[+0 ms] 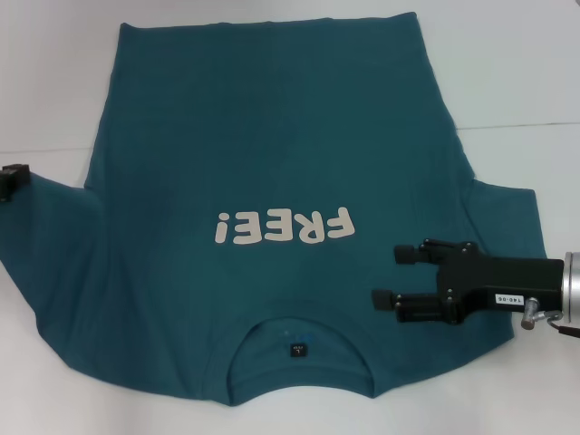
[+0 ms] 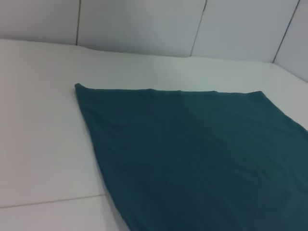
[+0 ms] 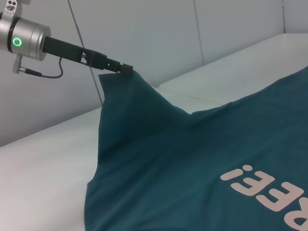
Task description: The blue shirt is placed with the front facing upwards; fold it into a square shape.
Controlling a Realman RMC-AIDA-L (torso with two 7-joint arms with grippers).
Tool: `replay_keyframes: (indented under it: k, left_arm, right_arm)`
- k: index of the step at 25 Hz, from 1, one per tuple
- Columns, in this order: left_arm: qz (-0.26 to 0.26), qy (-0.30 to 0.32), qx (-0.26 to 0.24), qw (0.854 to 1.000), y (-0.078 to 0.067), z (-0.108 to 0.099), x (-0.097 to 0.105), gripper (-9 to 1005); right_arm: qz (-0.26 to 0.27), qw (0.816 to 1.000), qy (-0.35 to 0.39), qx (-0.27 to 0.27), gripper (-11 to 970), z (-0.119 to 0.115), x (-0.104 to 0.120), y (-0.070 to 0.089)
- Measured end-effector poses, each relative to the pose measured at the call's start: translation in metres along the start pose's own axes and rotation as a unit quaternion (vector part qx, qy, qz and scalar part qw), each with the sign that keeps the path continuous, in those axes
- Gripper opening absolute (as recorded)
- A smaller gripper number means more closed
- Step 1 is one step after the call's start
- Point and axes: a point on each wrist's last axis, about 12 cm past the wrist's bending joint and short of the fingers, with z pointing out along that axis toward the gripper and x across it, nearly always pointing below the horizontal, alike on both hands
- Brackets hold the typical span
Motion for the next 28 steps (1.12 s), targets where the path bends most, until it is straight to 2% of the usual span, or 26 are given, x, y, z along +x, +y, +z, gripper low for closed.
replay_keyframes:
  k: [4,10,17,28]
  left_arm:
    - [-0.002,-0.001,0.009,1.000,-0.004,-0.003,-0.005,33]
    - [-0.008,0.006,0.028,1.000,-0.021,0.000,-0.010,33]
    - [-0.017,0.036,0.053,0.998,-0.048,0.024,-0.001,33]
    - [-0.032,0.081,0.070,0.994,-0.073,0.069,0.023,33]
  right_arm:
    - [0.000,1.000,0.000,0.000,932,0.000,0.000,0.000]
    - [0.001,1.000,-0.001,0.001,932,-0.001,0.000,0.000]
    - [0.003,1.000,0.000,0.004,933,-0.001,0.002,0.000]
    - [0.006,1.000,0.004,0.008,933,-0.004,0.006,0.000]
